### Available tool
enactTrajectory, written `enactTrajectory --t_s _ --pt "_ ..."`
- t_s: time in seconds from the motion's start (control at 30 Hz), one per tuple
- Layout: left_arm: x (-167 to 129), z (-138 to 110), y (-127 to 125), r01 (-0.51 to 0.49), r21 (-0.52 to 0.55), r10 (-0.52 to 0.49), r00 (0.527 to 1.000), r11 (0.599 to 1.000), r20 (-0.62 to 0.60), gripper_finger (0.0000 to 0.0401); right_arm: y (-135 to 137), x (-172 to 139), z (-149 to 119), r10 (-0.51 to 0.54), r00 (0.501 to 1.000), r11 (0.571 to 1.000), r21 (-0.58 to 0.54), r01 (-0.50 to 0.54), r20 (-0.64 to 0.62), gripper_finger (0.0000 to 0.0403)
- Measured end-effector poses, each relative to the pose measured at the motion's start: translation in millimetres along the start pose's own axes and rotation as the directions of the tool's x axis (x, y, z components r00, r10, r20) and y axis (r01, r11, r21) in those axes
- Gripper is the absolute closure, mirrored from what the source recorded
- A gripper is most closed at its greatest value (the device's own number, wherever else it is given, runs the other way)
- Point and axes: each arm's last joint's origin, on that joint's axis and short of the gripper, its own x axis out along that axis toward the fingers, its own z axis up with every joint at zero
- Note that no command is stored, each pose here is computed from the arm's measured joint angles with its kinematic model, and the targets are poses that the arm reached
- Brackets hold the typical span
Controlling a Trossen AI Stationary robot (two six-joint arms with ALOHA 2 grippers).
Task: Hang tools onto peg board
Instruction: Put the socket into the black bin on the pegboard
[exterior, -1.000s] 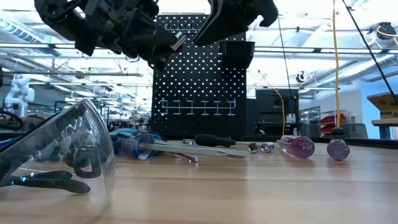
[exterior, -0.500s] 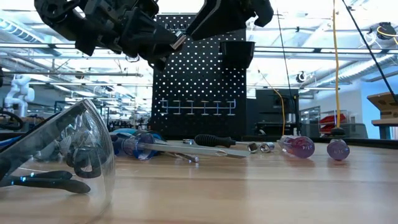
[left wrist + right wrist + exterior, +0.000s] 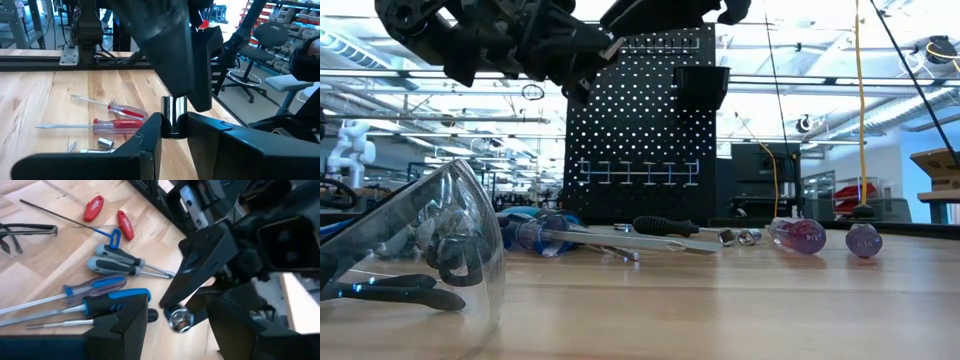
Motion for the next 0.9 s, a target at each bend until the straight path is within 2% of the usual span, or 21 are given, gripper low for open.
enactTrajectory --t_s 0.43,0.6,0.9 --pt "2.5 4.2 -6.1 0.022 0.006 -0.023 0.999 1.0 0.04 0.0328 -0.2 0.1 -0.3 0.0 1.0 1.0 -0.017 0.0 -0.002 0.0219" --pt "2.6 4.3 -6.2 0.023 0.005 -0.023 0.999 1.0 0.04 0.0328 -0.4 0.1 -0.1 -0.002 1.0 1.0 -0.017 0.002 0.0 0.0255" --pt "2.6 4.0 -6.2 0.024 0.003 -0.024 0.999 1.0 0.037 0.0328 -0.4 0.2 0.0 -0.002 1.0 1.0 -0.017 0.002 0.001 0.0347"
